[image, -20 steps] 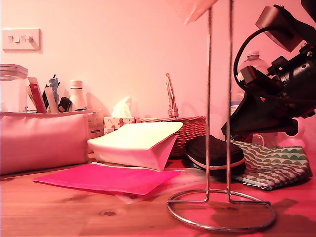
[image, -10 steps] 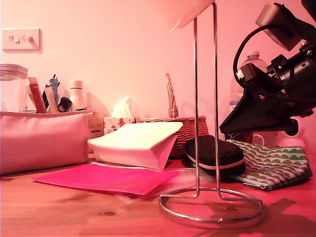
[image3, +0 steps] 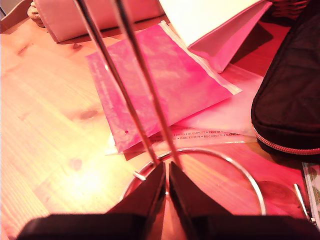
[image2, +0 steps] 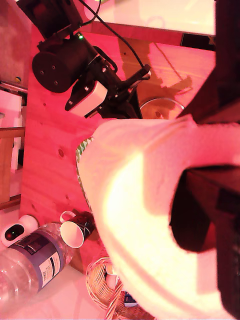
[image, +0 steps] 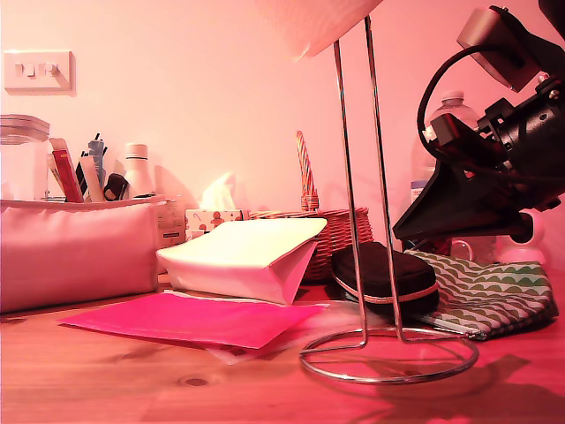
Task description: Insert the paper towel roll into the metallic stand.
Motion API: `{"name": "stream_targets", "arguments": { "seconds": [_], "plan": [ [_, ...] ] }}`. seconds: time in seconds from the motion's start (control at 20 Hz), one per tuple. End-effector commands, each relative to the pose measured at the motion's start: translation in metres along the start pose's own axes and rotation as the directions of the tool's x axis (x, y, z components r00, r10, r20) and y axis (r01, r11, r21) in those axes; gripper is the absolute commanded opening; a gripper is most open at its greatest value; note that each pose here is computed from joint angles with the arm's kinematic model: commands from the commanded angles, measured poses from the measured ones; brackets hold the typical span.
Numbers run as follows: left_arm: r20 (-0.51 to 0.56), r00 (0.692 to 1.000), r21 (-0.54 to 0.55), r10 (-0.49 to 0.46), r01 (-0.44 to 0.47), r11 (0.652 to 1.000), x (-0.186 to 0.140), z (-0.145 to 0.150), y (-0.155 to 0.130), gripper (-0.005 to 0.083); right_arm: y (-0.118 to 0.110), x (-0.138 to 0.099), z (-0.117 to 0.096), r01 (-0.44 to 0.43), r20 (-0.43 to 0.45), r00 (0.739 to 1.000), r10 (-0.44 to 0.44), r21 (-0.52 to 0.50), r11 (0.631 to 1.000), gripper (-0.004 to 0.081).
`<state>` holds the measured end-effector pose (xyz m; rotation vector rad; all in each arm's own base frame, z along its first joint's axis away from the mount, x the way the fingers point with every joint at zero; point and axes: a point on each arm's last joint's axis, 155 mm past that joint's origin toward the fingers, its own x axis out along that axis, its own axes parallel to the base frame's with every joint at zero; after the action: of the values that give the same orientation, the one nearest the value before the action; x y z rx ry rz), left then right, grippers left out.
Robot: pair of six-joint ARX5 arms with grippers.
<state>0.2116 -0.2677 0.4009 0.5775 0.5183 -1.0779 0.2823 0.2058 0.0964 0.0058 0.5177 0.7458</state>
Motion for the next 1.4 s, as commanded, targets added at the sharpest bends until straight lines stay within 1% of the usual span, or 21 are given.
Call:
{"name": "stream_targets", "arguments": {
  "seconds": [0.0, 0.15, 0.25, 0.4, 0.5, 0.55, 0.65, 0.7, 0.75, 0.85, 0.9, 1.0, 1.1, 1.15, 1.25, 1.3, 1.35],
  "plan": [
    [0.039, 0.999, 0.016, 0.006, -0.007, 1.0, -0.014, 0.004, -0.005, -0.0024, 0.002, 0.0, -0.002, -0.007, -0.003, 1.0, 0.007, 0.002, 1.0, -0.0013],
    [0.067, 0.998, 0.016, -0.004, 0.002, 1.0, -0.024, 0.007, -0.01, -0.0024, 0.002, 0.0, -0.002, -0.007, 0.0, 1.0, 0.007, 0.002, 1.0, -0.0013],
    [0.07, 0.997, 0.004, -0.011, 0.011, 1.0, -0.024, 0.007, -0.011, -0.0024, 0.002, 0.0, -0.002, -0.007, -0.001, 1.0, 0.007, 0.002, 1.0, -0.0013],
    [0.072, 0.997, 0.016, -0.017, 0.016, 1.0, -0.024, 0.008, -0.012, -0.0024, 0.002, 0.0, -0.001, -0.007, 0.002, 1.0, 0.007, 0.002, 1.0, -0.0013],
    [0.076, 0.997, 0.024, -0.028, 0.027, 0.999, -0.024, 0.008, -0.014, -0.0024, 0.005, -0.004, 0.003, -0.015, 0.012, 1.0, 0.015, -0.001, 1.0, -0.0013],
    [0.077, 0.997, 0.024, -0.03, 0.029, 0.999, -0.024, 0.009, -0.014, -0.0024, 0.01, -0.009, 0.006, -0.035, 0.018, 0.999, 0.035, 0.001, 0.999, -0.0013],
    [0.077, 0.997, 0.024, -0.03, 0.029, 0.999, -0.024, 0.009, -0.014, -0.0024, 0.022, -0.025, 0.01, -0.075, 0.024, 0.997, 0.075, 0.035, 0.997, -0.0013],
    [0.077, 0.997, 0.024, -0.03, 0.029, 0.999, -0.024, 0.009, -0.014, -0.0024, 0.026, -0.036, 0.012, -0.079, 0.026, 0.997, 0.078, 0.04, 0.996, -0.0013],
    [0.077, 0.997, 0.024, -0.03, 0.029, 0.999, -0.024, 0.009, -0.014, -0.0024, 0.029, -0.047, 0.017, -0.081, 0.047, 0.996, 0.08, 0.022, 0.996, -0.0013],
    [0.077, 0.997, 0.024, -0.03, 0.029, 0.999, -0.024, 0.009, -0.014, -0.0024, 0.04, -0.072, 0.037, -0.092, 0.131, 0.987, 0.096, -0.038, 0.995, -0.0013],
    [0.077, 0.997, 0.024, -0.03, 0.029, 0.999, -0.024, 0.009, -0.014, -0.0024, 0.047, -0.085, 0.047, -0.101, 0.181, 0.977, 0.113, -0.071, 0.992, -0.0013],
    [0.077, 0.997, 0.023, -0.029, 0.027, 0.999, -0.024, 0.008, -0.014, -0.0024, 0.063, -0.112, 0.064, -0.123, 0.27, 0.949, 0.163, -0.158, 0.98, -0.0013],
    [0.076, 0.997, 0.018, -0.023, 0.021, 1.0, -0.024, 0.008, -0.011, -0.0024, 0.071, -0.133, 0.069, -0.103, 0.323, 0.93, 0.178, -0.236, 0.966, -0.0013],
    [0.077, 0.997, 0.016, -0.025, 0.024, 1.0, -0.024, 0.008, -0.011, -0.0024, 0.072, -0.139, 0.068, -0.091, 0.333, 0.926, 0.179, -0.263, 0.961, -0.0013],
    [0.081, 0.996, 0.012, -0.033, 0.032, 0.999, -0.025, 0.008, -0.011, -0.0024, 0.075, -0.151, 0.074, -0.075, 0.375, 0.909, 0.18, -0.278, 0.958, -0.0013],
    [0.081, 0.996, 0.01, -0.032, 0.032, 0.999, -0.025, 0.008, -0.011, -0.0024, 0.074, -0.154, 0.075, -0.06, 0.389, 0.906, 0.17, -0.278, 0.959, -0.0013],
    [0.081, 0.996, 0.009, -0.032, 0.031, 0.999, -0.024, 0.008, -0.011, -0.0025, 0.069, -0.156, 0.076, -0.033, 0.397, 0.907, 0.14, -0.266, 0.963, -0.0013]
  ]
}}
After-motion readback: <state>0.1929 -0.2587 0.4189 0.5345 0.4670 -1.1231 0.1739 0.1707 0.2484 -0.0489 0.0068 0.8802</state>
